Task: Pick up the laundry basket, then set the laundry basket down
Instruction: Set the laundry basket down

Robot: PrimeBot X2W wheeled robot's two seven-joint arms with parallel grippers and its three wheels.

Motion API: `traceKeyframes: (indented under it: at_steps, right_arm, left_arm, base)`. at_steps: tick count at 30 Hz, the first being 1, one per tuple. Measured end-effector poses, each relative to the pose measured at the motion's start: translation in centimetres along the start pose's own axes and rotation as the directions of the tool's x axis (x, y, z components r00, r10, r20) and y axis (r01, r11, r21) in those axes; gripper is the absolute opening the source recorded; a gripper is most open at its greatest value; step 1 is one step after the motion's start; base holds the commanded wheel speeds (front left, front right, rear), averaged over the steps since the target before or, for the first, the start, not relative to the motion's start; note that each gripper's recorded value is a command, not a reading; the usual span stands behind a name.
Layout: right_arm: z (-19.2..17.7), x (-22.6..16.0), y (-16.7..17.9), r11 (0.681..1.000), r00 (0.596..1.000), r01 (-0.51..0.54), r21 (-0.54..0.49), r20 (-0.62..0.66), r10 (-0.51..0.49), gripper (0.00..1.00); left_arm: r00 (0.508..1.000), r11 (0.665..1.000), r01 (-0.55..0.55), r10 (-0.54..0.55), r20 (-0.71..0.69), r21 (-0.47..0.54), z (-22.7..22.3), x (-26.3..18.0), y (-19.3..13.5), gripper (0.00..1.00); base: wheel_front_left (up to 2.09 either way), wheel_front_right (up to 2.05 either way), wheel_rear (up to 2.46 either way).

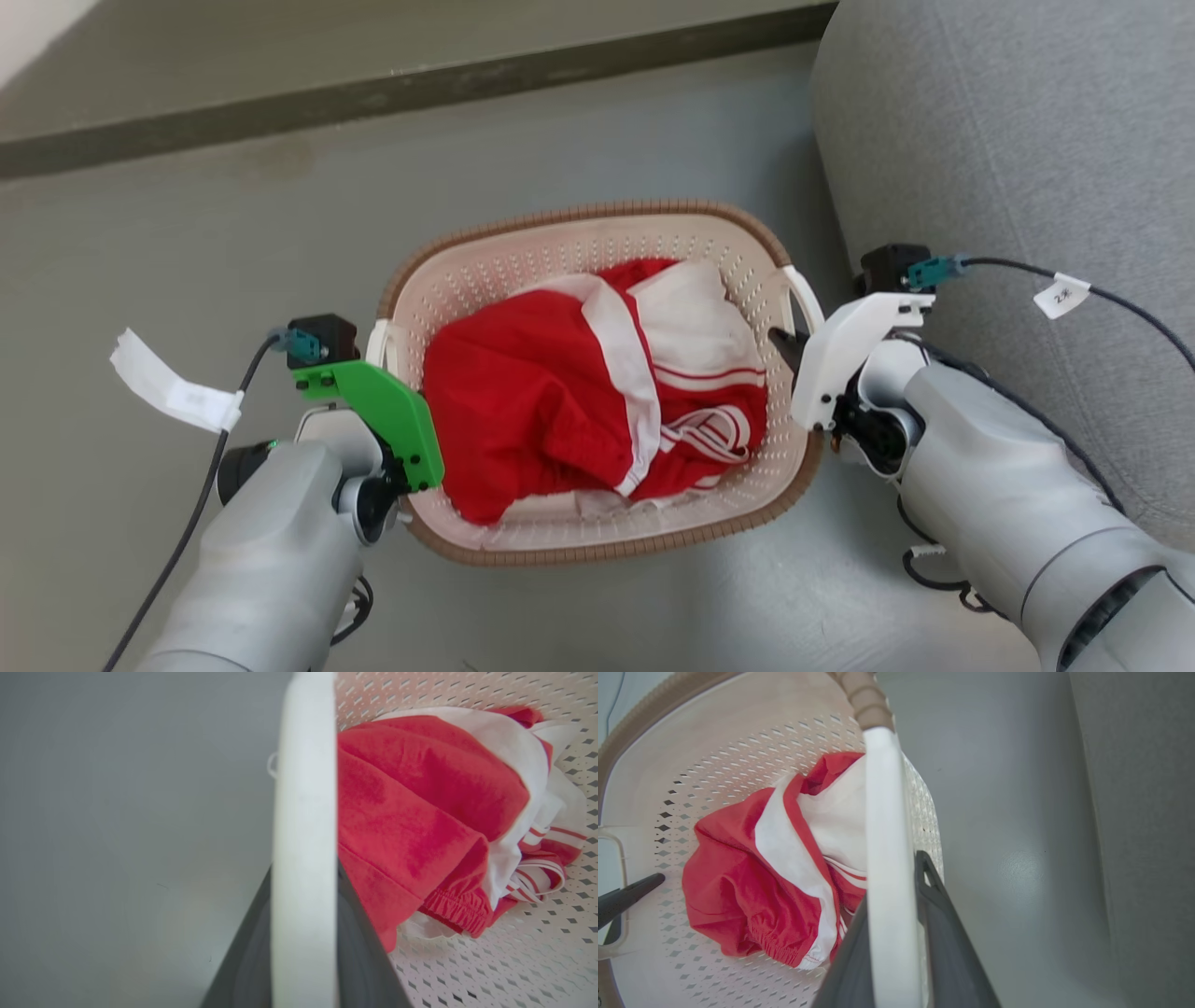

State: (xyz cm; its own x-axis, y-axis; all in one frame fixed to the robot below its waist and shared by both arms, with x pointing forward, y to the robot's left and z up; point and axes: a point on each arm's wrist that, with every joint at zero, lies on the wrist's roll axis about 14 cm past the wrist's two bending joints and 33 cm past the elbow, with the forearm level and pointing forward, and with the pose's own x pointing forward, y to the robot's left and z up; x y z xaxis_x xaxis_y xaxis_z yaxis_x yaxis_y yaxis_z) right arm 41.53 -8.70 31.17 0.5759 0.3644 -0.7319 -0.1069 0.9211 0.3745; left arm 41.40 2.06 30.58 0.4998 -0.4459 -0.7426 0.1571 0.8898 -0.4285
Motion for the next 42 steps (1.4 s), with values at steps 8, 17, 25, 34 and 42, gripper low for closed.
traceKeyframes:
  at_steps: [8,17,25,34,42]
  right_arm:
    - [0.4,2.7,-0.9,1.0,1.0,0.003,0.003,-0.006,-0.003,0.0]
    - [-0.1,5.9,-1.8,1.0,1.0,0.0,0.015,-0.021,0.0,0.0]
    - [-1.0,8.7,-2.7,0.999,0.999,-0.001,0.04,-0.034,0.002,0.0]
    - [-3.1,11.7,-3.9,0.998,0.997,0.005,0.061,-0.075,0.0,0.0]
    - [-4.9,13.9,-4.3,0.998,0.995,-0.003,0.068,-0.103,0.01,0.0]
  left_arm:
    - [1.0,1.0,-0.009,0.009,0.01,0.006,0.7,2.4,1.1,0.0]
    - [1.0,1.0,-0.026,0.026,-0.011,-0.014,0.5,5.3,3.0,0.0]
    - [0.999,0.999,-0.041,0.04,-0.024,-0.035,-0.1,7.8,4.8,0.0]
    - [0.998,0.997,-0.055,0.053,-0.039,-0.055,-1.4,10.5,6.7,0.0]
    - [0.995,0.995,-0.079,0.075,-0.06,-0.066,-3.0,12.3,8.5,0.0]
  base:
    - [0.0,0.0,0.0]
    - [0.0,0.0,0.0]
    - [0.0,0.0,0.0]
    - [0.0,0.0,0.0]
    - [0.0,0.0,0.0]
